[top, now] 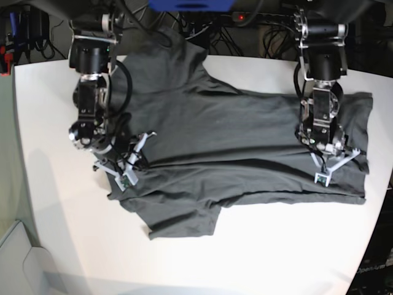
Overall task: Layout the t-shirt on the table in an organized manner, then fold the t-shirt properly
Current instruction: 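Drag both grippers toward the shirt's shoulder edge, spreading the shirt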
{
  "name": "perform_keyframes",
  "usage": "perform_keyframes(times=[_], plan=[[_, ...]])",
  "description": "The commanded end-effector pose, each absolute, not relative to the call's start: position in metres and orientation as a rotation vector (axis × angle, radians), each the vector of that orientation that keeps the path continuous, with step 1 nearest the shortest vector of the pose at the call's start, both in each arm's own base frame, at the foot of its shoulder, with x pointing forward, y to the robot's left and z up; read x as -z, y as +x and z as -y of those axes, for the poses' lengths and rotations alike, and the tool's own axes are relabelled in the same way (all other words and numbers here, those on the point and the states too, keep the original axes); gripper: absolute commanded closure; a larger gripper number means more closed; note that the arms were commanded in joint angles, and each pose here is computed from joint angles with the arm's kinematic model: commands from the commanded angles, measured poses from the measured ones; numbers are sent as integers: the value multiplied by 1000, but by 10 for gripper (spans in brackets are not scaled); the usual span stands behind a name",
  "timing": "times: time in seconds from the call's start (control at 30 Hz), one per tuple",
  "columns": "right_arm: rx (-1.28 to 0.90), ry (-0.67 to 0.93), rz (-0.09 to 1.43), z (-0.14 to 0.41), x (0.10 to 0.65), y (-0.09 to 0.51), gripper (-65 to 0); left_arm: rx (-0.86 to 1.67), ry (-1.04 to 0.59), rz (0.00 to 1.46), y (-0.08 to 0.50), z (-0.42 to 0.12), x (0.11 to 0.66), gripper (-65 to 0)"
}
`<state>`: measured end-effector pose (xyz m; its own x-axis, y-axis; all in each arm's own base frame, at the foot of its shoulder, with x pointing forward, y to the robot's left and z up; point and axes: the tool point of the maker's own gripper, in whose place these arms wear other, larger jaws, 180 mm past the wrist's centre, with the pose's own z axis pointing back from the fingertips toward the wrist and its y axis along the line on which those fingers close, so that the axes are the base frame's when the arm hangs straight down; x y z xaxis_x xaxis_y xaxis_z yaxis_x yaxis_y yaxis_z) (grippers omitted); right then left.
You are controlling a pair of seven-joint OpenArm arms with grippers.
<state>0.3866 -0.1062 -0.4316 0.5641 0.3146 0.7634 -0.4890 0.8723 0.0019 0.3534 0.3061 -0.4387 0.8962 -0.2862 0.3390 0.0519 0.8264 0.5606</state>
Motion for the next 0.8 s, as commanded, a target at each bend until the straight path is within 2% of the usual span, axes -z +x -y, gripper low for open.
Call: perform_keyframes(times=[0.0, 0.2, 0.37, 0.6, 0.77], plan=[[-497, 141, 758, 125, 443, 387, -25, 185, 478, 397, 350, -293, 455, -1], [-491, 160, 827, 124, 413, 437, -25, 174, 460, 494, 394, -288, 432, -1], [-486, 109, 905, 138, 384, 458, -25, 162, 456, 580, 425, -272, 398, -1], [-533, -24, 1059, 151, 336, 437, -27, 131, 503, 613, 421, -274, 360, -1], [-555, -101, 1050, 154, 325, 402, -31, 105, 550, 617, 391, -281, 343, -4]])
